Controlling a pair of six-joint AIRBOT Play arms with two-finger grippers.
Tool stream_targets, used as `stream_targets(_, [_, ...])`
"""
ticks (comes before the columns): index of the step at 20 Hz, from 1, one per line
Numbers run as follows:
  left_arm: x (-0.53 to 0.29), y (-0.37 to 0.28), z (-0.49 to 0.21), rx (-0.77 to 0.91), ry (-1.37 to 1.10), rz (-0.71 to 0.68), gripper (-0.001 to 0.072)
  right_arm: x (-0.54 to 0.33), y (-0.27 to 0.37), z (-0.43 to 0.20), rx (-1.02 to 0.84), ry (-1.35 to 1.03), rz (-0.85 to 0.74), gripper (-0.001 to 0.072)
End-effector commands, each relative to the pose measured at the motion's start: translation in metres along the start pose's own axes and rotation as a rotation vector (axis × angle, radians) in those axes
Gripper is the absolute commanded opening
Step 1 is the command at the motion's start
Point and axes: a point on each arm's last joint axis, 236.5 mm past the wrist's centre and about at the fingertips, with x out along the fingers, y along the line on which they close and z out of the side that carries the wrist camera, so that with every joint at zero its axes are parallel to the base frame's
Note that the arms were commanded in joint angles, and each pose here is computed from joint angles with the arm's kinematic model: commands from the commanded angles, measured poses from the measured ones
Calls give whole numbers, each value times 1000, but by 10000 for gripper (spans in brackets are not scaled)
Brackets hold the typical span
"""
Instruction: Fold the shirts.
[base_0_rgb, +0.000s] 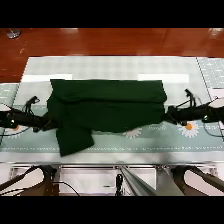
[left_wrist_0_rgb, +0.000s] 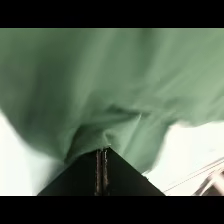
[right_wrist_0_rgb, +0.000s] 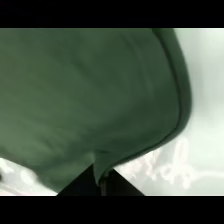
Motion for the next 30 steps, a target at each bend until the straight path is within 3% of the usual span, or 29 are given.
stream_targets(1, [-32,-43,56,10,-172,-106,22,-28,25,39,-85,-69,29,28])
stream_targets(9, [-49,-112,179,55,-273,-120,22,-23,49,146,-111,-143,32,28])
stream_targets(13, [-47,-115,233,11,-290,-137,22,-14,46,184,-86,-156,37,28])
stream_targets(17, [-3,-94,237,-17,-172,-133,24,17,47,207,-42,-152,94,30])
stream_targets(18, [4,-90,242,-35,-176,-140,54,26,47,213,-17,-166,112,125])
stream_targets(19, [8,-88,242,-45,-166,-148,273,31,46,215,0,-166,128,413])
stream_targets(20, [8,-86,238,-41,-149,-144,697,31,46,215,-18,-164,131,639])
stream_targets(23, [-29,-60,222,-39,-67,-82,704,-9,36,219,-30,-169,152,628])
stream_targets(26, [-93,20,185,-140,-7,231,704,-59,3,215,1,-184,130,627])
stream_targets(28, [-139,56,179,-194,-141,397,703,-59,-29,197,46,-119,54,627])
stream_targets(30, [-162,37,194,-167,-382,340,703,-42,-45,185,72,-77,19,627])
